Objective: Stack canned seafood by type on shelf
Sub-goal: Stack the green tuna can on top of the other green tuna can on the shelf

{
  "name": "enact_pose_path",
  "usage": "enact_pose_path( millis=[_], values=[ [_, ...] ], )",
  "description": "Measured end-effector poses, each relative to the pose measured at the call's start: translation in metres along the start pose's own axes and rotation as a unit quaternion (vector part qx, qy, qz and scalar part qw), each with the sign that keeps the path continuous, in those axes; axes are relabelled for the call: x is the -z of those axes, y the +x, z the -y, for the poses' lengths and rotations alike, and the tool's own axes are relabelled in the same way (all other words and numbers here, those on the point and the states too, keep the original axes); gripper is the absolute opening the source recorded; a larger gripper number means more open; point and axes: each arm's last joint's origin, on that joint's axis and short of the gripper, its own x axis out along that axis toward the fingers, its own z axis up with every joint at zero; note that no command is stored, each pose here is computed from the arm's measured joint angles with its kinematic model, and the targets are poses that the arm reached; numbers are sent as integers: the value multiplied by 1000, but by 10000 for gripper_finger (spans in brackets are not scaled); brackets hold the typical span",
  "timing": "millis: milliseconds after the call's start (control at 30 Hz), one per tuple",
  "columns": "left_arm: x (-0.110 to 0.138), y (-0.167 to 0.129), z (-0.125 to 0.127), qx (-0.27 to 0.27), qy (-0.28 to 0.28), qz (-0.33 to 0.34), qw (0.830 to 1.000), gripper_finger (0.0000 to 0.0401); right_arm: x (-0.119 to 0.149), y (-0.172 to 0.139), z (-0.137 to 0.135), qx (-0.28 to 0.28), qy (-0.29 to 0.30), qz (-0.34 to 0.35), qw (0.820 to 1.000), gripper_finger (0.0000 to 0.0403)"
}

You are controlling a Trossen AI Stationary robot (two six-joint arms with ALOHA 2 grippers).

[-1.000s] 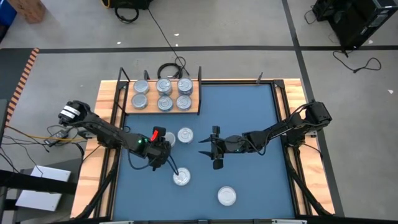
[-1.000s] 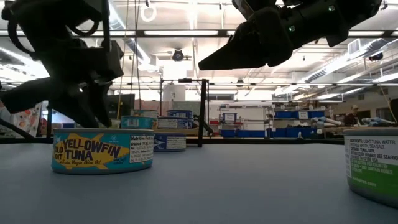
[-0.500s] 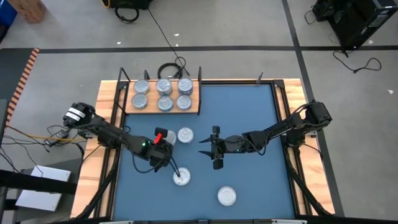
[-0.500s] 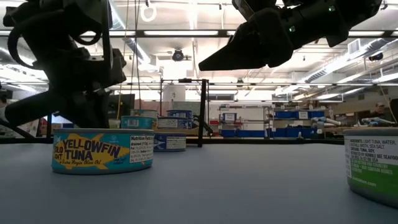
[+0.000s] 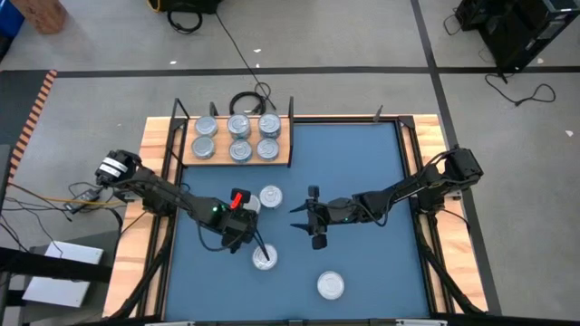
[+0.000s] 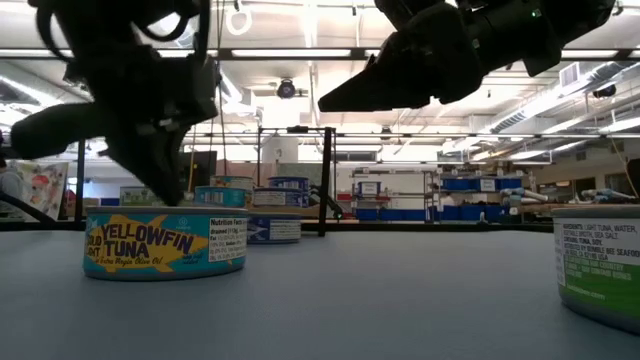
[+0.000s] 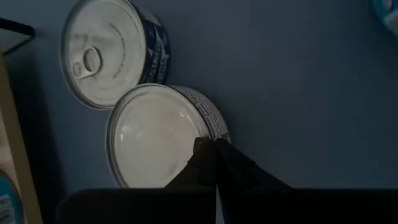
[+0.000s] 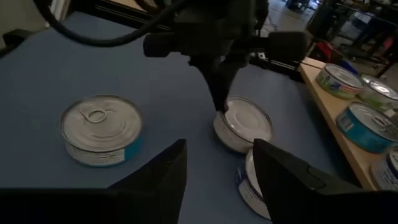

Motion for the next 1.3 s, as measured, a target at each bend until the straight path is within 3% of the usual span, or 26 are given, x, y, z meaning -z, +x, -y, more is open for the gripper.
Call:
enact_pose_path(
  millis=[300, 700, 867, 1167, 1300],
  values=[
    [-18, -15, -6, 3, -18, 28, 999, 0, 11, 22, -7, 16, -27, -33, 999, 221],
    [-28, -24, -9, 10, -33, 47, 998, 0, 18, 87, -25, 106, -183, -106, 972, 275],
    [-29, -25, -9, 10, -36, 50, 998, 0, 24, 104, -31, 139, -222, -110, 959, 289],
    [-32, -25, -9, 7, -41, 65, 997, 0, 24, 113, -32, 160, -241, -80, 954, 274],
    [-34, -25, -11, 5, -46, 74, 996, 0, 24, 115, -28, 133, -238, -64, 960, 255]
  ],
)
